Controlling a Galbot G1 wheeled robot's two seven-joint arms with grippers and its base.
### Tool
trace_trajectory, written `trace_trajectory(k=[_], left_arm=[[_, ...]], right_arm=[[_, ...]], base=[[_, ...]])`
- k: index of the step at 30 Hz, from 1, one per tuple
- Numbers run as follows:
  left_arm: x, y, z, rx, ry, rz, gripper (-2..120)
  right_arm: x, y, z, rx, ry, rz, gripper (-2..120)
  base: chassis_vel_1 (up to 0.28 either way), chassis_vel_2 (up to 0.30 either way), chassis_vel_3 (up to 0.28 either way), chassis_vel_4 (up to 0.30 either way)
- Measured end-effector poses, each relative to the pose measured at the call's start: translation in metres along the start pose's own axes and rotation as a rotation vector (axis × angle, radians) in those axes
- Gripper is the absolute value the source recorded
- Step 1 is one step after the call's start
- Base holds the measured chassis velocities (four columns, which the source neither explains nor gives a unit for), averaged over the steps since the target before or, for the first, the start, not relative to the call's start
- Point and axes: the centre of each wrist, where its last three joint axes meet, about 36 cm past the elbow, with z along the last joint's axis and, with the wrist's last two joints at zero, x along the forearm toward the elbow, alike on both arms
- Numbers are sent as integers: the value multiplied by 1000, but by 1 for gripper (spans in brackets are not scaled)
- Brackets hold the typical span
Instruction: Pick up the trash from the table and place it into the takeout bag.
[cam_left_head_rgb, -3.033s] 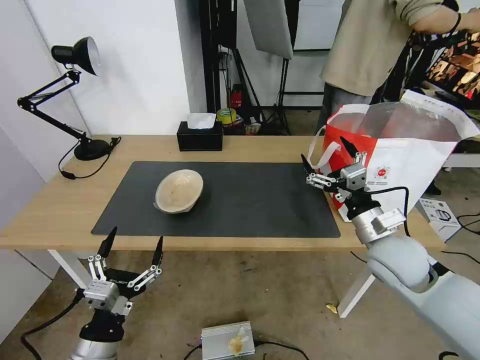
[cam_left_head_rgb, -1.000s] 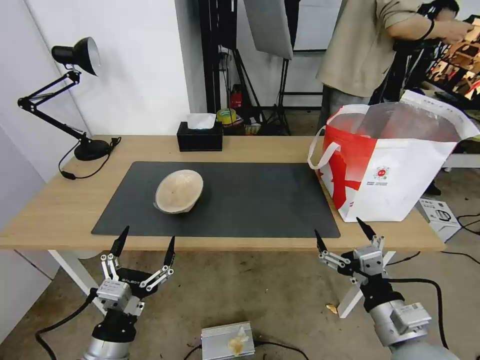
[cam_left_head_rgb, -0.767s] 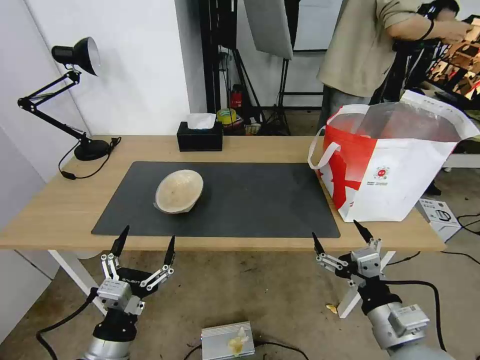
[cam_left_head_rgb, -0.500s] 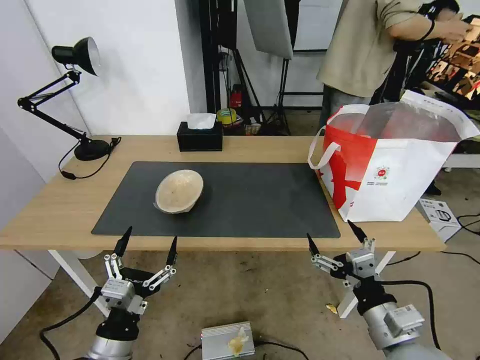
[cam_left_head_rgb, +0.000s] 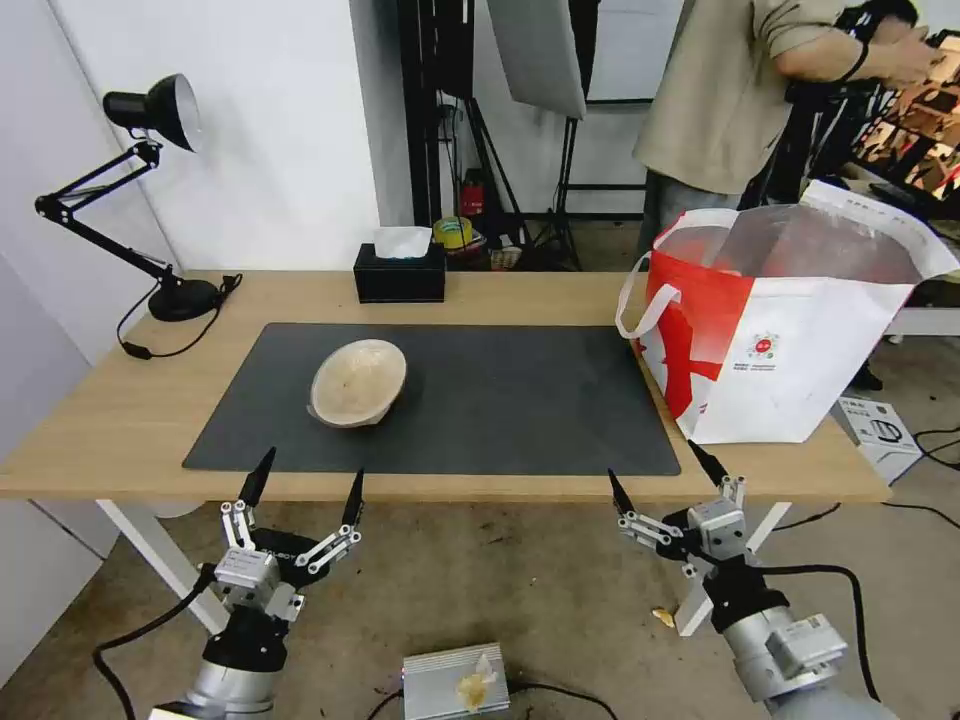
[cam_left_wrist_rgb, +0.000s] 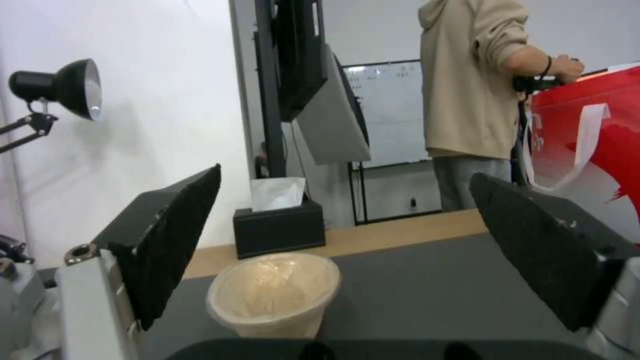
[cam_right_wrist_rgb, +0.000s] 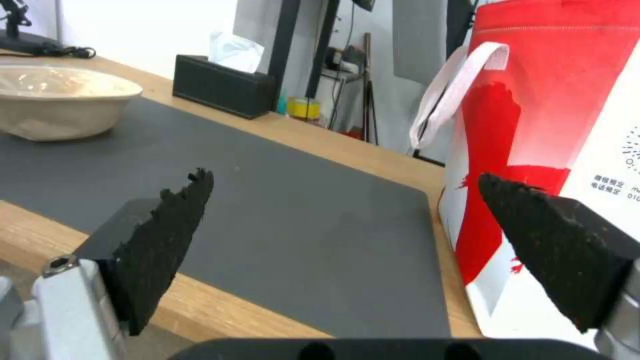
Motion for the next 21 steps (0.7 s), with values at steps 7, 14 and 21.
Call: trace_trajectory(k=[7, 14, 21], left_arm=[[-18, 10, 1, -10, -13, 22, 100], [-47, 23, 12, -39, -27, 75, 100], [-64, 34, 26, -62, -1, 126, 100]], right_arm=[[0, 0, 0, 0, 0, 0, 100], [0, 0, 0, 0, 0, 0, 100], [0, 0, 0, 0, 0, 0, 100]], base=[[0, 0, 0, 0], [0, 0, 0, 0], [0, 0, 0, 0]])
